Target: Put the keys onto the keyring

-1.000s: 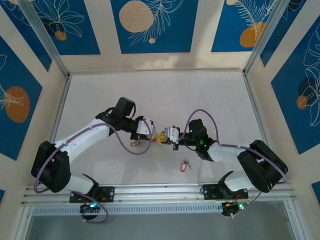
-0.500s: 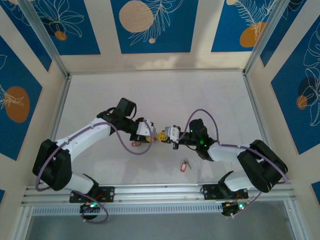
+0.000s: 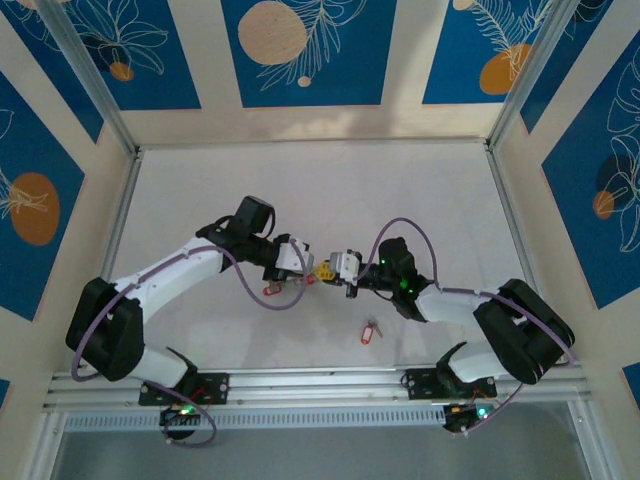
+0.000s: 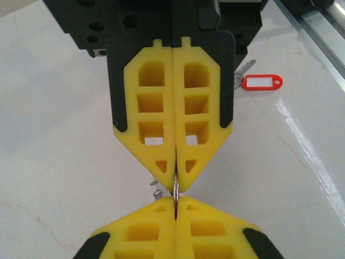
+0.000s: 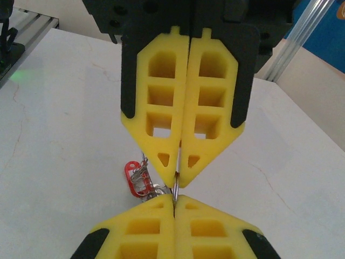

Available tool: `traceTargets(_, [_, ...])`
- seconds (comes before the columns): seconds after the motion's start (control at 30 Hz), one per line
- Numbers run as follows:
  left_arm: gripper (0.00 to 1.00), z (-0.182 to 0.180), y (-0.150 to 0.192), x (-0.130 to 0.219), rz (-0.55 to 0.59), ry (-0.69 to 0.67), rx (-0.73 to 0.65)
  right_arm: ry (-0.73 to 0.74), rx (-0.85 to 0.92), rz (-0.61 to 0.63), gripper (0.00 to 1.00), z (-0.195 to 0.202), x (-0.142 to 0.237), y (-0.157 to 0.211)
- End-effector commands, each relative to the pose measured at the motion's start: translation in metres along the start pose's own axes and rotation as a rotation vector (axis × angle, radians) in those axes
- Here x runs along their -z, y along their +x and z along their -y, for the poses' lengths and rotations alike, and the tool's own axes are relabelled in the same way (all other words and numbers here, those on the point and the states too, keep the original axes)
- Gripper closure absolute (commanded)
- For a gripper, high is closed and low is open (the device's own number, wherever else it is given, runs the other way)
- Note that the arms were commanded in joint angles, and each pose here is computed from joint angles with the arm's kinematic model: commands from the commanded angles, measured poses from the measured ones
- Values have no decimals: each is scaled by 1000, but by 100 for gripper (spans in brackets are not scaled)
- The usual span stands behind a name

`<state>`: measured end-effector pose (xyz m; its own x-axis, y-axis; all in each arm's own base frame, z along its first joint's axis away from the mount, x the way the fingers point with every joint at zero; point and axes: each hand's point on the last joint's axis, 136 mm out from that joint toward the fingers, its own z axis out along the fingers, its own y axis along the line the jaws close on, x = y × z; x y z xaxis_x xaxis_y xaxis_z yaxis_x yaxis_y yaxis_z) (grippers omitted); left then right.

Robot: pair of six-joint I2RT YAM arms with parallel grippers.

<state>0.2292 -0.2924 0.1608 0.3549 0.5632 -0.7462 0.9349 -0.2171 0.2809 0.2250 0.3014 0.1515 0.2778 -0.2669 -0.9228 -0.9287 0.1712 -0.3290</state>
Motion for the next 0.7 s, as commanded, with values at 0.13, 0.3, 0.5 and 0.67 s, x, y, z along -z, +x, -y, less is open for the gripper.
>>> traceTargets(0.13, [100, -12, -5, -8, -81, -66, -31, 10, 40, -54, 86, 3, -5, 3])
traceTargets(0.3, [100, -31, -4, 1, -194, -138, 64, 11, 49, -107, 81, 1, 0, 10])
traceTargets(0.5, [100, -33, -8, 2, -257, -140, 90, 26, 17, -126, 80, 7, 1, 8])
traceTargets(0.67, [100, -35, -13, 0, -244, -144, 110, 29, -22, -109, 82, 12, -5, 3])
